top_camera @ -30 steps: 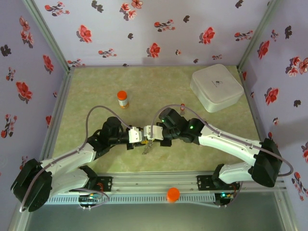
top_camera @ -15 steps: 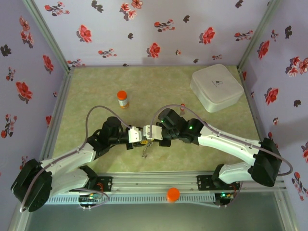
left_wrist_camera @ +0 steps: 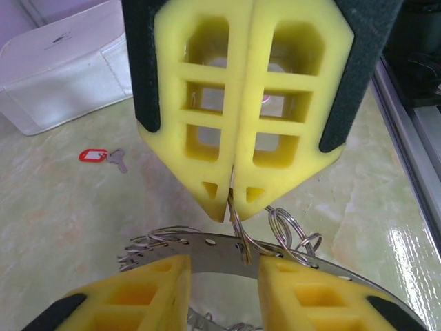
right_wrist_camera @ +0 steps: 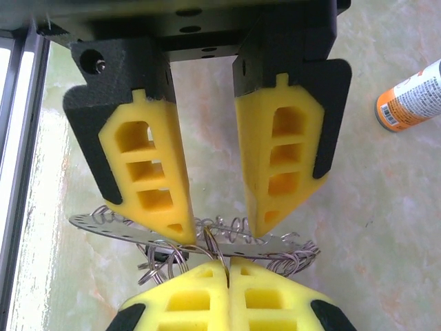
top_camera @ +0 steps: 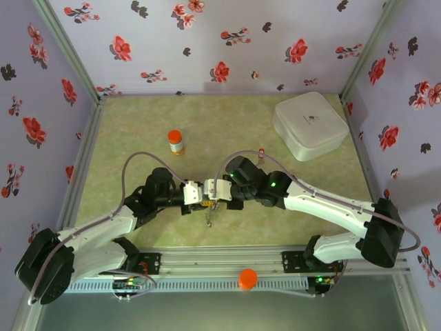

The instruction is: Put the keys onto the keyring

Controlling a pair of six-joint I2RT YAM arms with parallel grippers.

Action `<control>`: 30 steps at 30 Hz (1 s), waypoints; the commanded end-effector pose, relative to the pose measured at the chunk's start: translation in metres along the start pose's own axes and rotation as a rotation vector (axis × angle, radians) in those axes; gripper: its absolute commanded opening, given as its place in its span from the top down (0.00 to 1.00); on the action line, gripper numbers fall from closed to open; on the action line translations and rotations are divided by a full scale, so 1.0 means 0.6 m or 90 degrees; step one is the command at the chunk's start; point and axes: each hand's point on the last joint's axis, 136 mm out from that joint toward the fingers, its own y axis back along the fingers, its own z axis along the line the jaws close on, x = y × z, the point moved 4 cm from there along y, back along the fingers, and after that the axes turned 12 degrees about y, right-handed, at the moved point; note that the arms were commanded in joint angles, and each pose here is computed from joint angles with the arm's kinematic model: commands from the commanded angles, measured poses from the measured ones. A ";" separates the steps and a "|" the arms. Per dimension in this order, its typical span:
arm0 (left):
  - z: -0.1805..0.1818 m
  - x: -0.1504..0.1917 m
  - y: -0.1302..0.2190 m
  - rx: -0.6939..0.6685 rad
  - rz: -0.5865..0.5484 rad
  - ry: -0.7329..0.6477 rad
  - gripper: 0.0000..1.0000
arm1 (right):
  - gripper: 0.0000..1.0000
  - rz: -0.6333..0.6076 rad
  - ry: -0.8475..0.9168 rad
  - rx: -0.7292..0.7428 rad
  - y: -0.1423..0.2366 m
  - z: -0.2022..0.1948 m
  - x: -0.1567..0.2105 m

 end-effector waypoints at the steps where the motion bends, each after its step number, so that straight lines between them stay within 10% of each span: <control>1: -0.003 -0.047 0.006 0.006 -0.073 -0.034 0.71 | 1.00 -0.040 0.005 0.011 -0.009 -0.007 -0.035; 16: -0.003 -0.055 0.010 0.000 -0.101 -0.024 0.73 | 1.00 -0.029 0.021 -0.026 -0.025 0.011 -0.022; 30: 0.008 -0.062 0.011 -0.019 -0.125 -0.018 0.95 | 1.00 -0.045 0.042 -0.047 -0.022 0.021 -0.021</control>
